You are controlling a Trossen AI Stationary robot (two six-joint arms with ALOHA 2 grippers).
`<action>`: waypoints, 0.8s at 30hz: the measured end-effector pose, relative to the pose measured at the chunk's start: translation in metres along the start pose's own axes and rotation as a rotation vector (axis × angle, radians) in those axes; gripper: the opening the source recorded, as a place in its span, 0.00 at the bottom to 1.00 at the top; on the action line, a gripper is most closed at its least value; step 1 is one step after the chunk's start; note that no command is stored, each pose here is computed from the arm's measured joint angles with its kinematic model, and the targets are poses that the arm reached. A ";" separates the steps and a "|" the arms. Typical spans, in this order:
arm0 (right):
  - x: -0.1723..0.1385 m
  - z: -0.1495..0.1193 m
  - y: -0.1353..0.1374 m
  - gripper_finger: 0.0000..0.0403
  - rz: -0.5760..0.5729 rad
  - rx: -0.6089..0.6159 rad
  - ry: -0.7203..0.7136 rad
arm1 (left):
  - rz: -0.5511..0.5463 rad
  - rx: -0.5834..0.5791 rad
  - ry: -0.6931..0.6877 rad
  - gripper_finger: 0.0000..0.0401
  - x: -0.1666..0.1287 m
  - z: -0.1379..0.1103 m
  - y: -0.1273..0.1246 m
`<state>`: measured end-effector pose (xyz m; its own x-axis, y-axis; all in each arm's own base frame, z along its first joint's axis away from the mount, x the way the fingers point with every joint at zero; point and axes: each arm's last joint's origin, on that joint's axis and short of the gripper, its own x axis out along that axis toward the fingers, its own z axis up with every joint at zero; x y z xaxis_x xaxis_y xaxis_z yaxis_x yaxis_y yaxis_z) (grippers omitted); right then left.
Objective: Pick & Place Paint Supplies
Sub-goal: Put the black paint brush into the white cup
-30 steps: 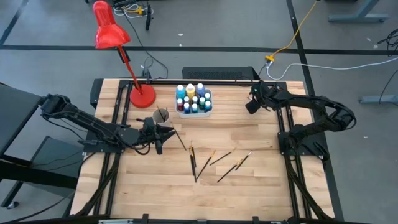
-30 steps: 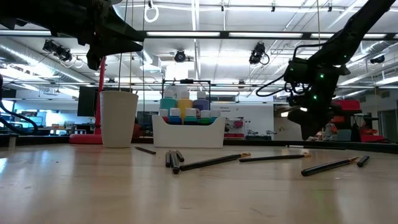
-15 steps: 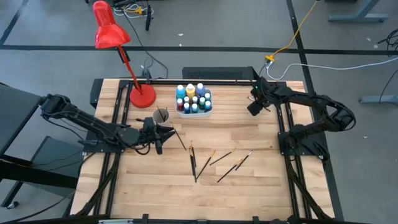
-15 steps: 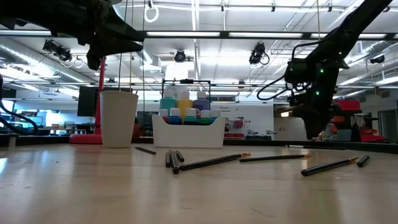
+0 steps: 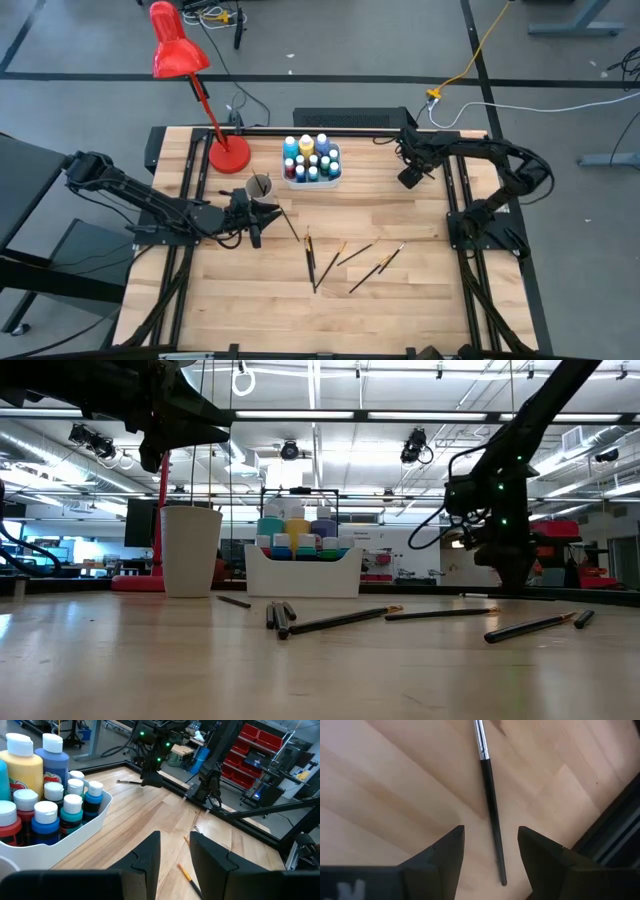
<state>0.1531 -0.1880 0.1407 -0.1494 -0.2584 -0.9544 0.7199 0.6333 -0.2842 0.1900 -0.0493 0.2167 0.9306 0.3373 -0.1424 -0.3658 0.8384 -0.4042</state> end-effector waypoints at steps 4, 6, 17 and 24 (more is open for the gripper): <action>0.002 0.009 0.001 0.46 0.031 0.004 0.006 | 0.000 0.000 0.000 0.28 0.000 0.000 0.000; 0.004 0.013 0.003 0.44 0.080 -0.007 -0.014 | 0.000 0.000 0.000 0.28 0.000 0.000 0.000; 0.008 0.021 0.003 0.27 0.118 0.001 0.001 | 0.000 0.000 0.000 0.28 0.000 0.000 0.000; 0.009 0.022 0.003 0.03 0.134 -0.022 -0.010 | 0.000 0.000 0.000 0.28 0.000 0.000 0.000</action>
<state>0.1692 -0.2042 0.1335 -0.0460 -0.1773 -0.9831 0.7178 0.6785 -0.1560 0.1900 -0.0493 0.2167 0.9305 0.3375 -0.1424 -0.3659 0.8383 -0.4041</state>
